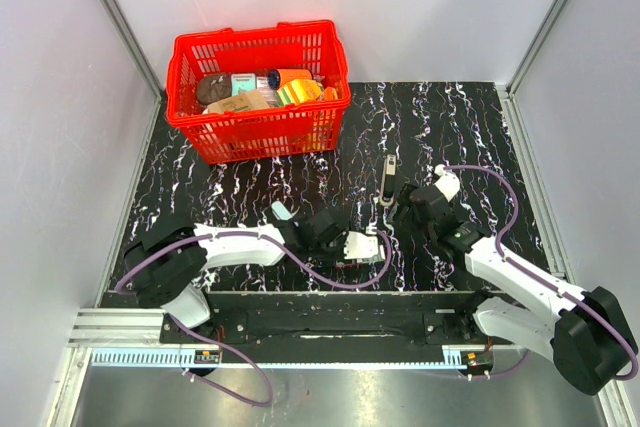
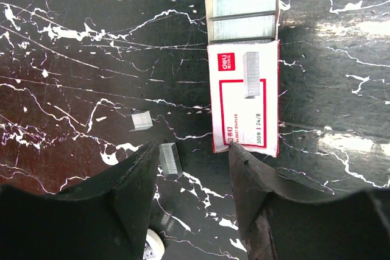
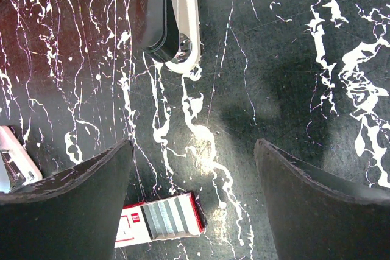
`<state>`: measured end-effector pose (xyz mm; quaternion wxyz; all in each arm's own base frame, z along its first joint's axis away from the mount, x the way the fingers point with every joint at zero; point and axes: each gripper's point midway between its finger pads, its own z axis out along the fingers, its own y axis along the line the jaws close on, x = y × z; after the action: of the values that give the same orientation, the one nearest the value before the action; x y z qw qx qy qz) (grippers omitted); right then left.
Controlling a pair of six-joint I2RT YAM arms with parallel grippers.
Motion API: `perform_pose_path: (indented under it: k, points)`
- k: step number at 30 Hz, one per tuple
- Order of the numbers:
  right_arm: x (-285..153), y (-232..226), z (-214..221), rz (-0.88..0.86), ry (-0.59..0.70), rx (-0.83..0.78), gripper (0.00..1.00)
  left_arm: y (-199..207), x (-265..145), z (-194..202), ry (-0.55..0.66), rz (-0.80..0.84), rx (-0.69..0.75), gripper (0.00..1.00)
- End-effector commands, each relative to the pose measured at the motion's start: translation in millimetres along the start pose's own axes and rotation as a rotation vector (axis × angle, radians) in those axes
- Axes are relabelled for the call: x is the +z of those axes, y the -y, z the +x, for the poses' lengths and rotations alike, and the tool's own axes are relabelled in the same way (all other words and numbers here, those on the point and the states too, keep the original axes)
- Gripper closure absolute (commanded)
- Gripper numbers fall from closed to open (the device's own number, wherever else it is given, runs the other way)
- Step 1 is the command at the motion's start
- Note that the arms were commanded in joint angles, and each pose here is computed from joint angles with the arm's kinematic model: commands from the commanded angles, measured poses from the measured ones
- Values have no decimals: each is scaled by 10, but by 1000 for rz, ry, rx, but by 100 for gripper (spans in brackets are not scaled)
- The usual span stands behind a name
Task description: Unload the staples from the stapler
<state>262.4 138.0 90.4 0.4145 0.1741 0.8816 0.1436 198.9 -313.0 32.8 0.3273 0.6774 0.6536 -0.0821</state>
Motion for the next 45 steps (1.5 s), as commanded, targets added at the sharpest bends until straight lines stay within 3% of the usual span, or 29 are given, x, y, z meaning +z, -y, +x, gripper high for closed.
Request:
perform_pose_path:
  k: [1,7,11,17,28,40,45]
  points:
    - [6,-14,-15,-2,15,8,14,-166,-53,-205,59,-57,-14,46]
    - [44,-4,56,-4,-7,12,15,-812,-383,-211,104,-150,-140,43]
    - [39,-44,25,-18,2,10,16,-1111,-581,-117,122,-141,-194,33]
    - [49,-72,2,-25,7,7,18,-860,-489,-26,97,-20,-201,29]
    - [45,-90,-38,-24,17,-6,20,-409,-141,67,15,147,-192,34]
    - [23,-112,-63,-31,20,-8,21,-383,64,143,-24,164,-230,35]
    - [11,-106,-63,-31,20,-5,22,-388,71,152,-28,167,-235,42]
